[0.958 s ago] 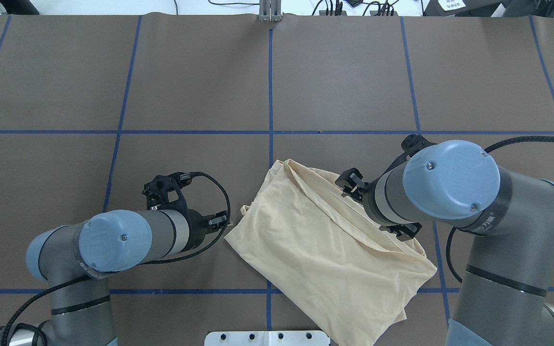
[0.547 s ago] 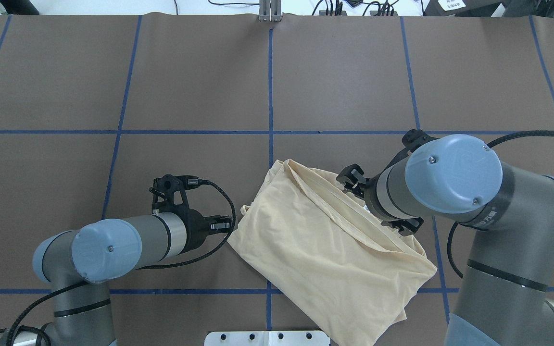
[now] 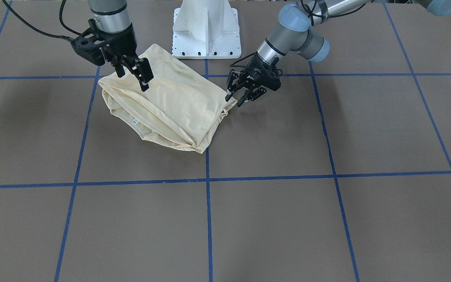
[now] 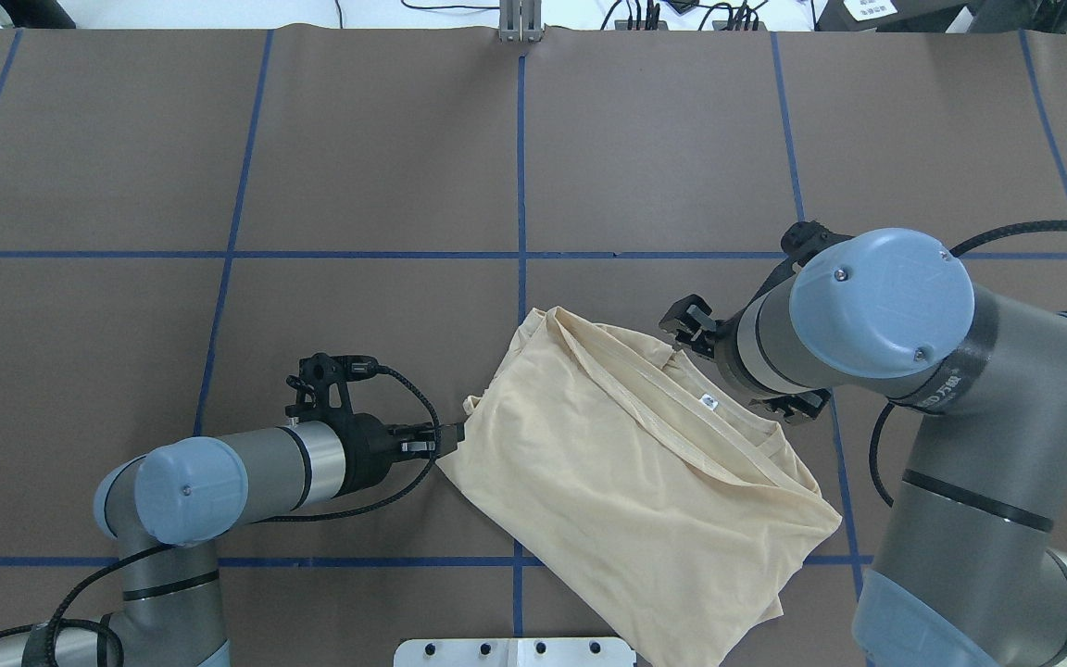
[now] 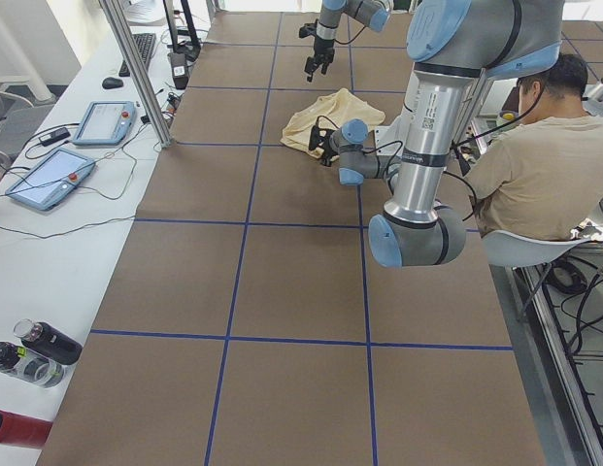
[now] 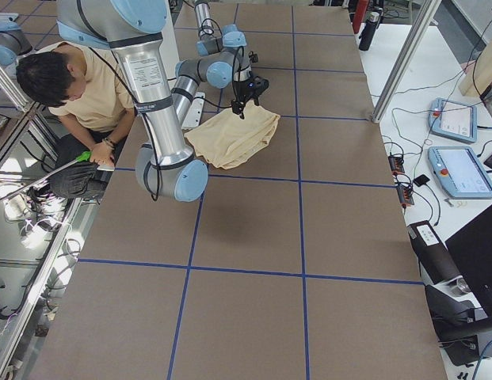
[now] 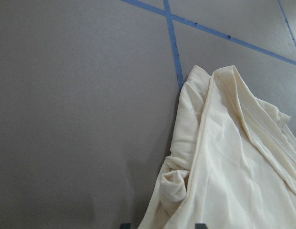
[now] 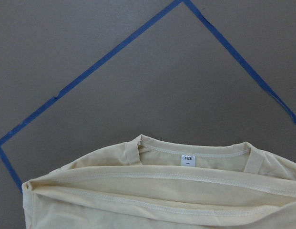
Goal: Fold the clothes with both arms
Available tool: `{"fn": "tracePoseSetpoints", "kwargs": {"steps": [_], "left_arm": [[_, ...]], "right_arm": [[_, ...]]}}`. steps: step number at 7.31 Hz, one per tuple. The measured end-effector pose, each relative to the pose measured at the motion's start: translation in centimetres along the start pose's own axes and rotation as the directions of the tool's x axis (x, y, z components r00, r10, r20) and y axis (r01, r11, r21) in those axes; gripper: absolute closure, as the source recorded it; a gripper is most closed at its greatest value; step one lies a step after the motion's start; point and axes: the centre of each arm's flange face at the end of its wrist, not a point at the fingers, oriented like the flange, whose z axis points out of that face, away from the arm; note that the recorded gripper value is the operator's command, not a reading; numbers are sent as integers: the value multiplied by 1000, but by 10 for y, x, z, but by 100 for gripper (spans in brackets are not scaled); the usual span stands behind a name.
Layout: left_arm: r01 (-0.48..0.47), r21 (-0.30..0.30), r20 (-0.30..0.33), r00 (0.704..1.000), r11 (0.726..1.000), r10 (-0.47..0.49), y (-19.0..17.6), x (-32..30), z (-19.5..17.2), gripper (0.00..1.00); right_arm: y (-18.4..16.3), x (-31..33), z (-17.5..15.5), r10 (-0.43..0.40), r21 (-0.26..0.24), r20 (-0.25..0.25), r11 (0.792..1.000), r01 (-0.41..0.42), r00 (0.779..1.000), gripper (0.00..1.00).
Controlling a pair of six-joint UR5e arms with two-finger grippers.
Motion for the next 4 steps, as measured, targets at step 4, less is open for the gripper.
{"fn": "tracePoseSetpoints", "kwargs": {"steps": [4], "left_arm": [[-11, -8, -2, 1000, 1000, 11, 5, -4, 2, 51]], "right_arm": [[-2, 1, 3, 0, 4, -6, 1000, 0, 1000, 0]]}}
